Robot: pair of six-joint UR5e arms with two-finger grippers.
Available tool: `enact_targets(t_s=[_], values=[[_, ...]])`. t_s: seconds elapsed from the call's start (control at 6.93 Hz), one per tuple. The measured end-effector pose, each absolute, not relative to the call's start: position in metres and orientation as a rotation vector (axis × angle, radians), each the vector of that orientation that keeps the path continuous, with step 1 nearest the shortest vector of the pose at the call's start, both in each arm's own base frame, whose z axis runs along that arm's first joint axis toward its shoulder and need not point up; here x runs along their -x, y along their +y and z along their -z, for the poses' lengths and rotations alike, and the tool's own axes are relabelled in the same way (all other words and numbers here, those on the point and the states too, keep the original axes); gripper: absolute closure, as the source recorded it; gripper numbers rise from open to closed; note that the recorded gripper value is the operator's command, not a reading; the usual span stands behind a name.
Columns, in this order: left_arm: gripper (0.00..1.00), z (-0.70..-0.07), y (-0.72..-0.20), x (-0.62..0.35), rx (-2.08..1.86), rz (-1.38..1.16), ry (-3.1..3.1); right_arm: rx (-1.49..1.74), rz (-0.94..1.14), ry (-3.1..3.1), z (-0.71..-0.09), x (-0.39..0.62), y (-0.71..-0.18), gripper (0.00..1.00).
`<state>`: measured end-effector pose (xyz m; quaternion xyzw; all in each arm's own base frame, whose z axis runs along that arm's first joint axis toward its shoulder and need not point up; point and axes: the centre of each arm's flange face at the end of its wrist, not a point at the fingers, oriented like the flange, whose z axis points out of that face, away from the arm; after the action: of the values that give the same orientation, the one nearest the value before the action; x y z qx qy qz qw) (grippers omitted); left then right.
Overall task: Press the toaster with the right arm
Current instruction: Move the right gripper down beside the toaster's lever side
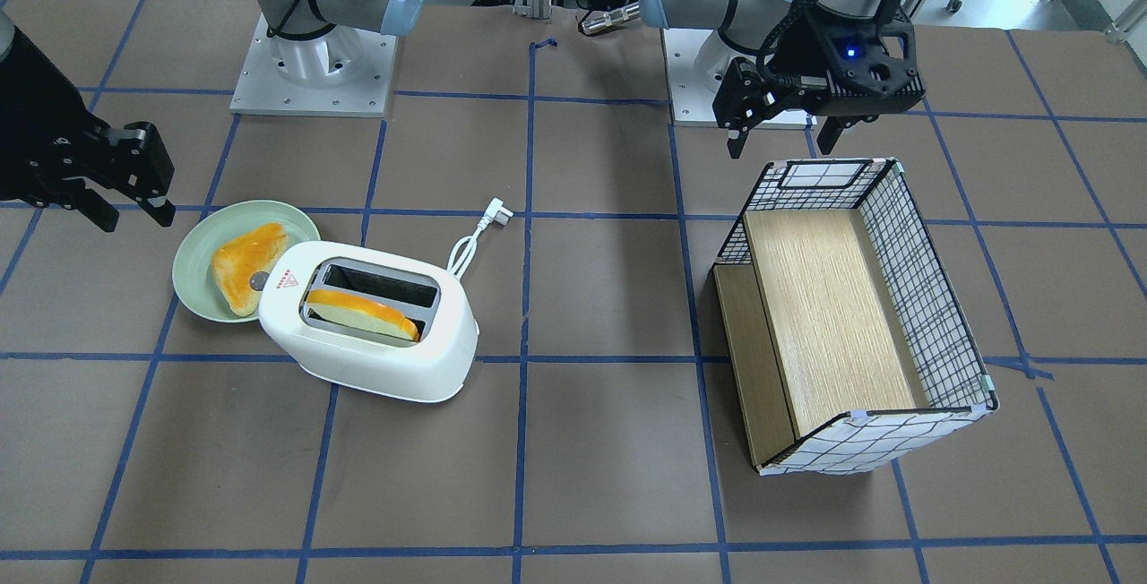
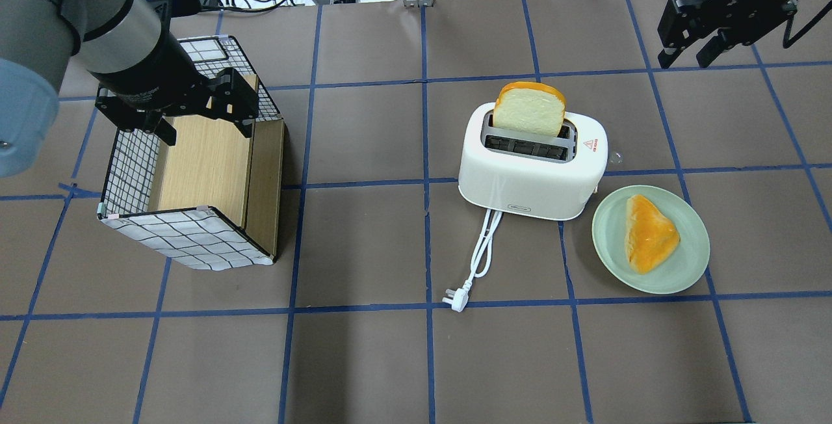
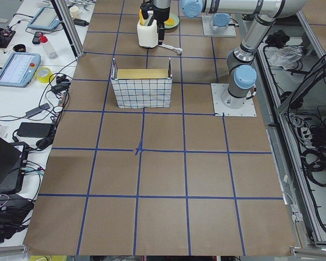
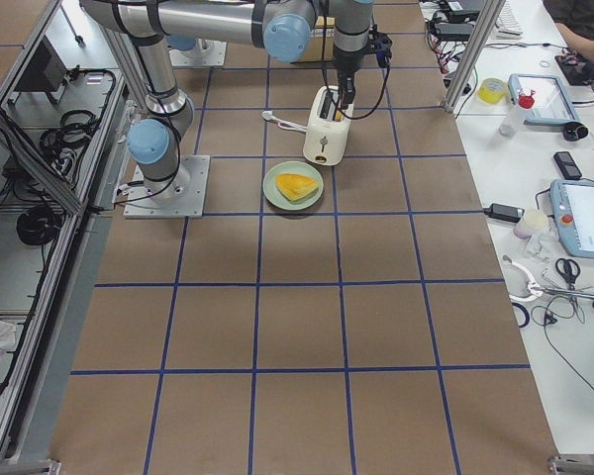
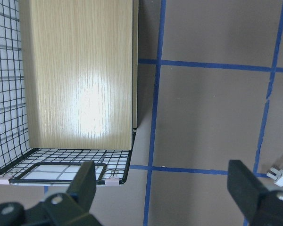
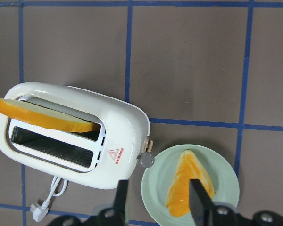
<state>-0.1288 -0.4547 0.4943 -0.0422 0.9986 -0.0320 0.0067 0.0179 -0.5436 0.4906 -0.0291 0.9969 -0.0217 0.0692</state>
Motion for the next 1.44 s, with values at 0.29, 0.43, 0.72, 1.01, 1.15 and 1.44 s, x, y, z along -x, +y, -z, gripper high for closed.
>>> enact_targets(t_s=[0.29,0.43,0.72,1.01,1.15,1.44], values=[[0.0,-0.494,-0.455,0.129,0.132,0.1,3.124,0.166,0.054,2.883,-0.463,-0.013,-0.544,0.93],[0.0,-0.494,-0.455,0.129,0.132,0.1,3.124,0.183,0.046,2.835,-0.448,0.0,-0.542,0.93],[0.0,-0.494,-0.455,0.129,0.132,0.1,3.124,0.213,0.038,2.731,-0.415,0.02,-0.539,0.96],[0.0,-0.494,-0.455,0.129,0.132,0.1,3.124,0.205,0.024,2.634,-0.384,0.025,-0.538,0.97],[0.0,-0.494,-0.455,0.129,0.132,0.1,3.124,0.198,0.023,2.598,-0.371,0.031,-0.54,0.97],[0.0,-0.494,-0.455,0.129,0.132,0.1,3.124,0.175,0.046,2.587,-0.358,0.043,-0.545,0.98]])
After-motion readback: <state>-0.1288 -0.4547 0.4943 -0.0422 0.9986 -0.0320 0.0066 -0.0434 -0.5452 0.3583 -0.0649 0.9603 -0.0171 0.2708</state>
